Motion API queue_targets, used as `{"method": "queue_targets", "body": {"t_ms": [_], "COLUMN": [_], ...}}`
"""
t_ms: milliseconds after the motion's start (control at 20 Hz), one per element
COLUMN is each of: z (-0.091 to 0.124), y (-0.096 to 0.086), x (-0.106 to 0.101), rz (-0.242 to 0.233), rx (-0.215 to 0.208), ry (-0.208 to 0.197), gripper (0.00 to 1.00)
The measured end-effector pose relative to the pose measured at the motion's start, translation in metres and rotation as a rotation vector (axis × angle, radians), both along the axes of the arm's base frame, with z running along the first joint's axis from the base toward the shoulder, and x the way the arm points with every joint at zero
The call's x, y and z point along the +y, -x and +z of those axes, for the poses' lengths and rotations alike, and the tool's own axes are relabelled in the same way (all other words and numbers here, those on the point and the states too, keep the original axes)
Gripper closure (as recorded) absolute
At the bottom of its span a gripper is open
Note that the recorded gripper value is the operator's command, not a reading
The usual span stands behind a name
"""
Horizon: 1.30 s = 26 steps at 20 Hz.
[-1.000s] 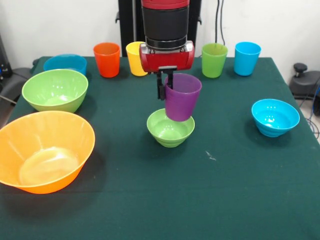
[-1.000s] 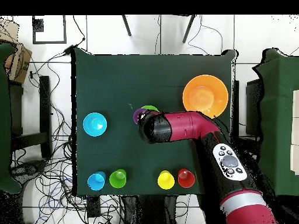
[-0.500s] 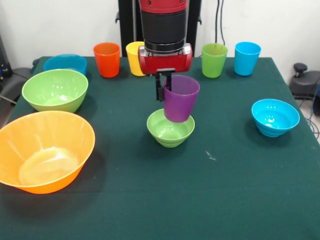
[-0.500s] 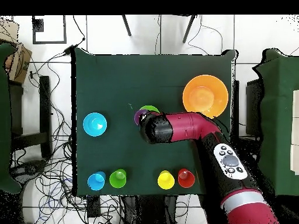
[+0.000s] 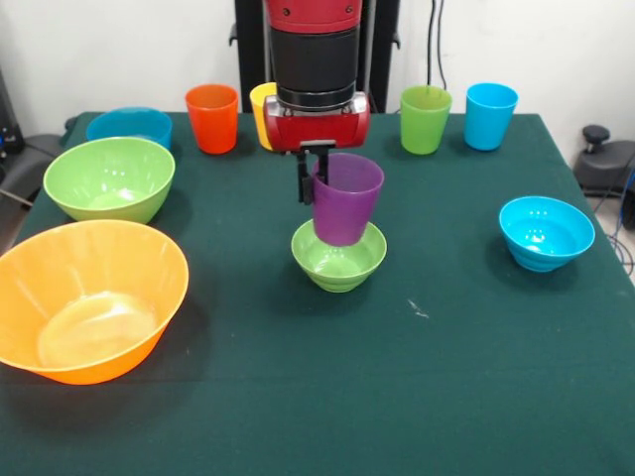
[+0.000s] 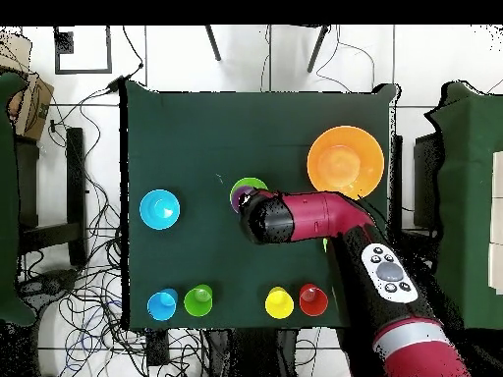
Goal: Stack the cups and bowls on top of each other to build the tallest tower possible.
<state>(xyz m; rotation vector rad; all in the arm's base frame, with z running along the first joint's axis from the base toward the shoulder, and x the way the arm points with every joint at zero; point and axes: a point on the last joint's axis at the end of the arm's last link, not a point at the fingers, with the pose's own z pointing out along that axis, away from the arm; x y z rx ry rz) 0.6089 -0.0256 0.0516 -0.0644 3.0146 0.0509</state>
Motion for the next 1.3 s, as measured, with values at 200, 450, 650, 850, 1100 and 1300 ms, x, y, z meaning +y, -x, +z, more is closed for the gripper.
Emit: {"method": "queue_targets", "body": {"t_ms": [200, 450, 650, 850, 1100, 1300], "z": [-0.002, -0.009, -0.015, -0.022, -0.031, -0.034], "y": [0.000, -0.002, -0.005, -0.006, -0.004, -0.002], "x": [-0.009, -0.018, -0.021, -0.019, -0.008, 0.000], "rz": [-0.012, -0.027, -0.032, -0.030, -0.011, 0.002], "rx": [0.002, 0.002, -0.005, -0.020, -0.039, -0.041], "ry": [0.015, 0.025, 0.027, 0.031, 0.041, 0.043], "gripper": [1.00, 1.00, 1.00, 1.00, 1.00, 1.00]}}
